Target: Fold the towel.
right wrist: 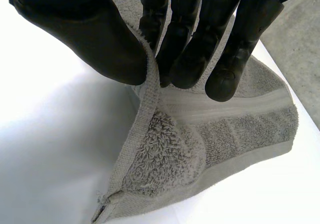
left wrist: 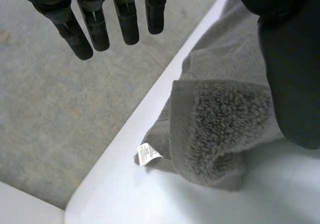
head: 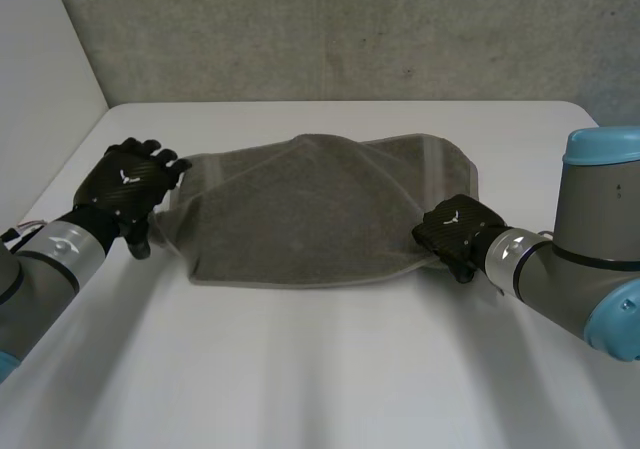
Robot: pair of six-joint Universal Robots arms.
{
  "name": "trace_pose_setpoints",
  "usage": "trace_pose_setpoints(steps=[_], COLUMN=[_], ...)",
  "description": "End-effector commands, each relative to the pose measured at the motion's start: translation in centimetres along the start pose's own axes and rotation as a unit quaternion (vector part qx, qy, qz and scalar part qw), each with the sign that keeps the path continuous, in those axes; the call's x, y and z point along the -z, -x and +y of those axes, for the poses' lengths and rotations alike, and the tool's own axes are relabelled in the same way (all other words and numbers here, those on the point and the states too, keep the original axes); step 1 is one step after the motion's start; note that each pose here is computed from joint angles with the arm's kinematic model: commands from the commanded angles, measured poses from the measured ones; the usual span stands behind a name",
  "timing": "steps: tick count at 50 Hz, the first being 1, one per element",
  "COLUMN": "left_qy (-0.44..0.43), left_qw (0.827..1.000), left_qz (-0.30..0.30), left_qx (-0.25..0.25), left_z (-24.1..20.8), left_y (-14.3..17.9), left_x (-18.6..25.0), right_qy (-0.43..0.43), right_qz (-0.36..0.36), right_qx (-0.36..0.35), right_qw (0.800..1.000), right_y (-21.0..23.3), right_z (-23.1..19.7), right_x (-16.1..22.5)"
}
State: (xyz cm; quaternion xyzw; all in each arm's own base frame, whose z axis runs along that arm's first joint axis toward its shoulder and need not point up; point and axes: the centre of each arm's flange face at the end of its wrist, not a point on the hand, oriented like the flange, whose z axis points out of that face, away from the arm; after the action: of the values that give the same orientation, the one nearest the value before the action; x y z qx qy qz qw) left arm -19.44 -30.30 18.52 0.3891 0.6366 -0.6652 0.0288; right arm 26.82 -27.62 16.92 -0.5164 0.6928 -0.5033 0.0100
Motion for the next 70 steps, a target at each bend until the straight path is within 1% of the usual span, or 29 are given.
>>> trace_pose_setpoints(steps=[1,5,11,14,16,19,21,24,30,36,39,41,42,43,44,46,47,49,50,52,55,57,58,60,64,66,67,69,70], left_qy=[-0.034,-0.056,-0.056,-0.053,-0.046,-0.042,-0.029,-0.012,0.009,0.01,0.012,0.002,0.002,-0.013,-0.013,-0.044,-0.044,-0.077,-0.077,-0.103,-0.11,-0.115,-0.115,-0.104,-0.08,-0.039,-0.038,-0.01,0.013], left_qw=[0.996,0.992,0.992,0.99,0.988,0.986,0.983,0.981,0.981,0.982,0.985,0.989,0.989,0.992,0.992,0.998,0.998,0.997,0.997,0.992,0.99,0.988,0.988,0.987,0.985,0.987,0.987,0.989,0.991], left_qz=[0.044,0.079,0.086,0.088,0.092,0.091,0.09,0.09,0.084,0.07,0.061,0.054,0.054,0.039,0.039,0.008,0.008,-0.019,-0.019,-0.045,-0.056,-0.074,-0.074,-0.098,-0.127,-0.126,-0.126,-0.116,-0.102], left_qx=[-0.074,-0.078,-0.078,-0.091,-0.117,-0.132,-0.156,-0.169,-0.176,-0.175,-0.164,-0.137,-0.137,-0.117,-0.116,-0.049,-0.049,0.017,0.018,0.06,0.071,0.076,0.076,0.078,0.082,0.088,0.088,0.088,0.083], left_z=[-0.9,-1.2,-1.1,-0.7,0.1,0.4,1.3,2.4,3.7,3.5,3.0,1.8,1.8,0.3,0.3,-2.5,-2.5,-5.1,-5.1,-7.6,-8.8,-10.2,-10.2,-11.0,-11.3,-10.0,-10.0,-8.8,-8.2], left_y=[-1.4,-2.5,-2.8,-3.0,-3.3,-3.3,-3.4,-3.6,-3.6,-2.9,-2.7,-2.7,-2.7,-2.0,-2.0,-0.2,-0.2,1.5,1.5,3.3,4.0,5.3,5.3,6.5,7.6,7.7,7.7,7.4,6.9], left_x=[1.4,1.9,1.7,1.5,1.1,0.9,0.3,-0.2,-1.4,-2.1,-2.1,-2.0,-2.0,-1.8,-1.8,-1.2,-1.2,-0.7,-0.7,0.2,0.9,1.7,1.7,1.9,1.8,0.5,0.5,-0.4,-1.2], right_qy=[0.0,0.002,0.003,0.004,0.005,0.005,0.007,0.008,0.011,0.018,0.017,0.014,0.014,0.005,0.005,-0.027,-0.027,-0.065,-0.066,-0.092,-0.102,-0.107,-0.107,-0.109,-0.094,-0.044,-0.044,-0.013,0.018], right_qz=[-0.005,-0.007,-0.007,-0.008,-0.008,-0.008,-0.007,-0.006,0.012,0.026,0.034,0.05,0.05,0.064,0.064,0.097,0.097,0.128,0.128,0.151,0.16,0.173,0.173,0.185,0.195,0.175,0.175,0.168,0.165], right_qx=[0.001,0.0,-0.001,-0.001,-0.001,-0.001,-0.002,-0.005,-0.031,-0.044,-0.044,-0.051,-0.051,-0.054,-0.054,-0.061,-0.061,-0.067,-0.067,-0.069,-0.068,-0.064,-0.064,-0.061,-0.06,-0.038,-0.038,-0.019,-0.001], right_qw=[1.0,1.0,1.0,1.0,1.0,1.0,1.0,1.0,0.999,0.999,0.998,0.997,0.997,0.996,0.996,0.993,0.993,0.987,0.987,0.982,0.979,0.977,0.977,0.975,0.974,0.983,0.983,0.985,0.986], right_y=[0.4,0.5,0.5,0.5,0.5,0.5,0.5,0.4,-0.1,-0.4,-0.7,-1.4,-1.4,-2.1,-2.1,-3.8,-3.8,-5.4,-5.4,-7.0,-7.8,-9.2,-9.2,-10.7,-12.4,-12.7,-12.7,-12.8,-12.8], right_z=[0.0,0.2,0.2,0.3,0.4,0.4,0.5,0.6,0.6,0.7,0.5,0.0,0.0,-0.7,-0.7,-3.0,-3.1,-5.4,-5.4,-7.5,-8.5,-10.0,-10.1,-11.4,-11.6,-10.4,-10.4,-9.6,-8.7], right_x=[-0.1,-0.1,-0.1,-0.1,-0.1,-0.1,-0.2,-0.2,-0.3,-0.4,-0.2,0.0,0.0,0.4,0.4,2.1,2.1,3.8,3.9,5.7,6.8,8.7,8.7,10.3,10.7,8.4,8.4,7.2,6.0])
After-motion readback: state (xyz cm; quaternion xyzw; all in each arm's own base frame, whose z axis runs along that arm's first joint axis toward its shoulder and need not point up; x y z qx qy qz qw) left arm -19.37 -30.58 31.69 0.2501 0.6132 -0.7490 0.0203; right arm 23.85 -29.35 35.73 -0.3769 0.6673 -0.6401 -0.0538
